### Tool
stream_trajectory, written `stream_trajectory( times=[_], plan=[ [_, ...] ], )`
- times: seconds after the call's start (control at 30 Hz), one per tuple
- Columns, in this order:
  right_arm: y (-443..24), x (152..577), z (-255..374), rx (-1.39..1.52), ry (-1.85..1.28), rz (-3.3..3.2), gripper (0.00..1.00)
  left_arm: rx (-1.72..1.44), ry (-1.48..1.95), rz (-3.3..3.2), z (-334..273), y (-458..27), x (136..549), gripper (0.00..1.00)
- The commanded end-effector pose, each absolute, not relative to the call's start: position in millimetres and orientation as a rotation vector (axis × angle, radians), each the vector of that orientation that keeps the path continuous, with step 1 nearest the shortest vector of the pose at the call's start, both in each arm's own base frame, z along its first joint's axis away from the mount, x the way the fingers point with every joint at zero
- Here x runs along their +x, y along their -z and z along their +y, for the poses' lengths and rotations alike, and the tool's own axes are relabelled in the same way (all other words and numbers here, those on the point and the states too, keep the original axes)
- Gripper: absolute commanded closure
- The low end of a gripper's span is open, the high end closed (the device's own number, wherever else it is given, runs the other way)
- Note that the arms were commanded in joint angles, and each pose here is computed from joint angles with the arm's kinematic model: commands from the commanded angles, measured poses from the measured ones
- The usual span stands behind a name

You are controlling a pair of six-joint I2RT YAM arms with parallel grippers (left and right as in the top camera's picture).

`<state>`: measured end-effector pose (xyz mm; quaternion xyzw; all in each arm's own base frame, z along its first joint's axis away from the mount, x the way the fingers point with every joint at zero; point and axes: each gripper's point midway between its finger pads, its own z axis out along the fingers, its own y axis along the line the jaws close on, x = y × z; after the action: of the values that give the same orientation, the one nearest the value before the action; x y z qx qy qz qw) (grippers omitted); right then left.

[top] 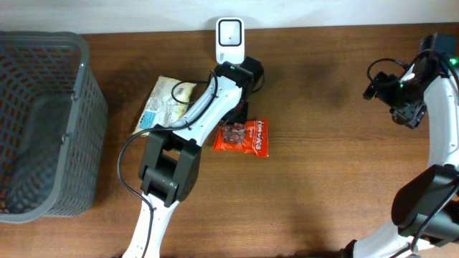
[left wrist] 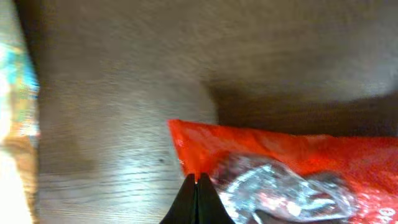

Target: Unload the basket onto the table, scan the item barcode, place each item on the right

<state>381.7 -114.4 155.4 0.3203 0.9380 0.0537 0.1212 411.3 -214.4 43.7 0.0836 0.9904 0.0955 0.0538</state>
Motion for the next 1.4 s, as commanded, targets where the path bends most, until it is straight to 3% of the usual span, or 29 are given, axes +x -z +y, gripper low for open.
stream_trajectory(
  times=[0.0,0.03,0.07,0.13,0.2,0.23,0.27,0.3,0.33,0.43,0.47,0.5,0.67,0.73,0.77,0.8,0.93,1.07,1.13,1.17,1.2,1.27,1.37],
  plan=[
    [-159,382,-118,0.932,-0.141,2.729,0.01,0.19,-0.292,2.906,-205,-89,440,1.0],
    [-159,382,-118,0.933,-0.141,2.728,0.01,0.18,-0.242,2.901,-209,-103,442,1.0],
    [-159,382,-118,0.932,-0.141,2.729,0.01,0.187,-0.051,2.92,-230,-120,439,0.93],
    [-159,382,-118,0.932,-0.141,2.729,0.01,0.211,0.172,2.965,-256,-122,429,0.67],
    [-159,382,-118,0.932,-0.141,2.729,0.01,0.226,0.218,2.985,-263,-120,424,0.07],
    [-159,382,-118,0.933,-0.141,2.728,0.01,0.229,0.217,2.986,-264,-120,423,0.01],
    [-159,382,-118,0.933,-0.141,2.728,0.01,0.229,0.209,3.0,-263,-118,420,0.14],
    [-159,382,-118,0.932,-0.141,2.729,0.01,0.23,0.191,3.025,-260,-112,416,0.47],
    [-159,382,-118,0.932,-0.141,2.729,0.01,0.23,0.17,3.058,-257,-101,411,0.66],
    [-159,382,-118,0.932,-0.141,2.729,0.01,0.198,0.091,3.171,-250,-54,392,0.8],
    [-159,382,-118,0.932,-0.141,2.729,0.01,0.202,0.04,3.209,-246,-32,387,0.78],
    [-159,382,-118,0.932,-0.141,2.729,0.01,0.205,-0.103,3.195,-232,-18,391,0.67],
    [-159,382,-118,0.932,-0.141,2.729,0.01,0.145,-0.233,3.01,-211,-54,437,0.62],
    [-159,382,-118,0.932,-0.141,2.729,0.01,0.087,-0.145,2.903,-209,-123,458,0.41],
    [-159,382,-118,0.933,-0.141,2.728,0.01,0.044,-0.102,2.845,-200,-157,466,0.12],
    [-159,382,-118,0.932,-0.141,2.729,0.01,0.008,-0.083,2.811,-192,-172,473,0.01],
    [-159,382,-118,0.932,-0.141,2.729,0.01,-0.166,-0.088,2.831,-135,-165,492,0.01],
    [-168,407,-126,0.959,-0.151,2.603,0.01,-0.196,-0.08,2.865,-126,-150,496,0.01],
    [-173,417,-106,1.005,-0.35,2.559,0.01,-0.196,-0.078,2.862,-126,-150,497,0.01],
    [-185,430,-78,0.895,-0.597,2.533,0.01,-0.196,-0.078,2.862,-126,-150,497,0.01],
    [-201,445,-43,0.558,-0.787,2.506,0.01,-0.196,-0.078,2.862,-126,-150,497,0.01],
    [-199,456,24,-0.058,-0.815,2.483,0.01,-0.196,-0.078,2.862,-126,-150,497,0.01],
    [-155,444,133,-0.603,-0.866,2.498,0.01,-0.196,-0.078,2.862,-126,-150,497,0.01]
  ],
)
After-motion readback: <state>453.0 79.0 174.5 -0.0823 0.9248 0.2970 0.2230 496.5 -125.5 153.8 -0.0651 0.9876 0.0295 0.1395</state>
